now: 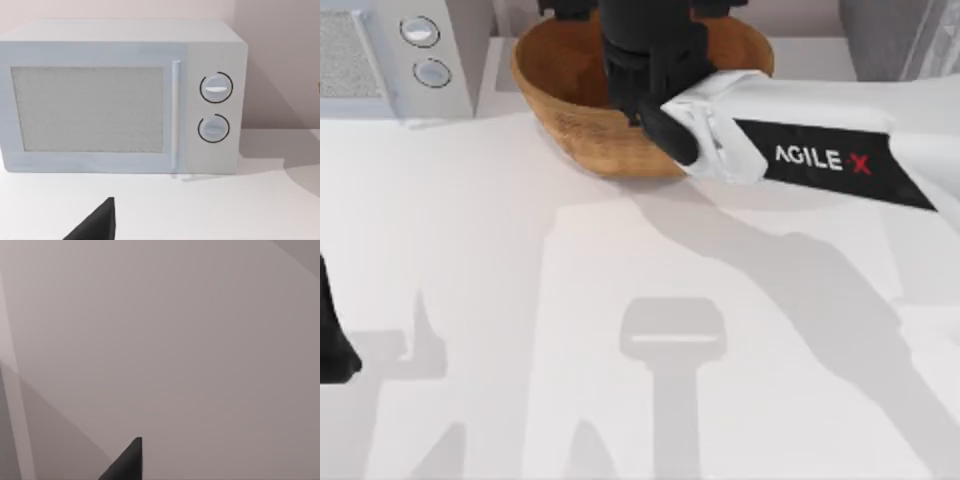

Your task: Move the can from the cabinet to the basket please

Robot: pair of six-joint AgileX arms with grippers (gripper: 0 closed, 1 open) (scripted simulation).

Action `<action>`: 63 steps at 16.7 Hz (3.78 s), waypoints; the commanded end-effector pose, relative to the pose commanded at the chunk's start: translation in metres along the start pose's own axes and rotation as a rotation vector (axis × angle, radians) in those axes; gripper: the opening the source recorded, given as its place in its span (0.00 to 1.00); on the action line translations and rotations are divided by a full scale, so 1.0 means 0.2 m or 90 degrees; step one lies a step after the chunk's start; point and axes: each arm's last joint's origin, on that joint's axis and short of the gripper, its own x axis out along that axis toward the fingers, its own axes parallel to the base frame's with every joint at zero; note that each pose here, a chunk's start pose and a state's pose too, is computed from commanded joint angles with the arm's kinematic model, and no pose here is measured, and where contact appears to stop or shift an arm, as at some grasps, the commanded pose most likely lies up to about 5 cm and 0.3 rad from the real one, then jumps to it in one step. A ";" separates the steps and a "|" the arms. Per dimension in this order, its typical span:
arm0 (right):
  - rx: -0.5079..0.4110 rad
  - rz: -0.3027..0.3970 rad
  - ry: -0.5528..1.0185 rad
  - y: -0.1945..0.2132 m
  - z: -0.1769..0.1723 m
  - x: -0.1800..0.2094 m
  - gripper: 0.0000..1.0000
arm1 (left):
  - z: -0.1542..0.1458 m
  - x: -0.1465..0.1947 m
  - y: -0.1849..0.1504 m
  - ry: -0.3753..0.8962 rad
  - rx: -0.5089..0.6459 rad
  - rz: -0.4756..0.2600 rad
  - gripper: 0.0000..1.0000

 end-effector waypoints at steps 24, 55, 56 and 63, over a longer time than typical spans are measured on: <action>0.000 0.000 0.000 0.00 0.00 0.00 1.00 | 0.00 0.00 0.00 0.000 0.000 0.000 1.00; 0.008 -0.031 -0.010 -1.61 0.02 -1.49 1.00 | 0.00 0.00 0.00 0.000 0.000 0.000 1.00; 0.006 -0.026 -0.011 -1.62 -0.05 -1.52 1.00 | 0.00 0.00 0.00 0.000 0.000 0.000 1.00; 0.000 -0.002 -0.002 -1.64 -0.31 -1.56 1.00 | 0.00 0.00 0.00 0.000 0.000 0.000 1.00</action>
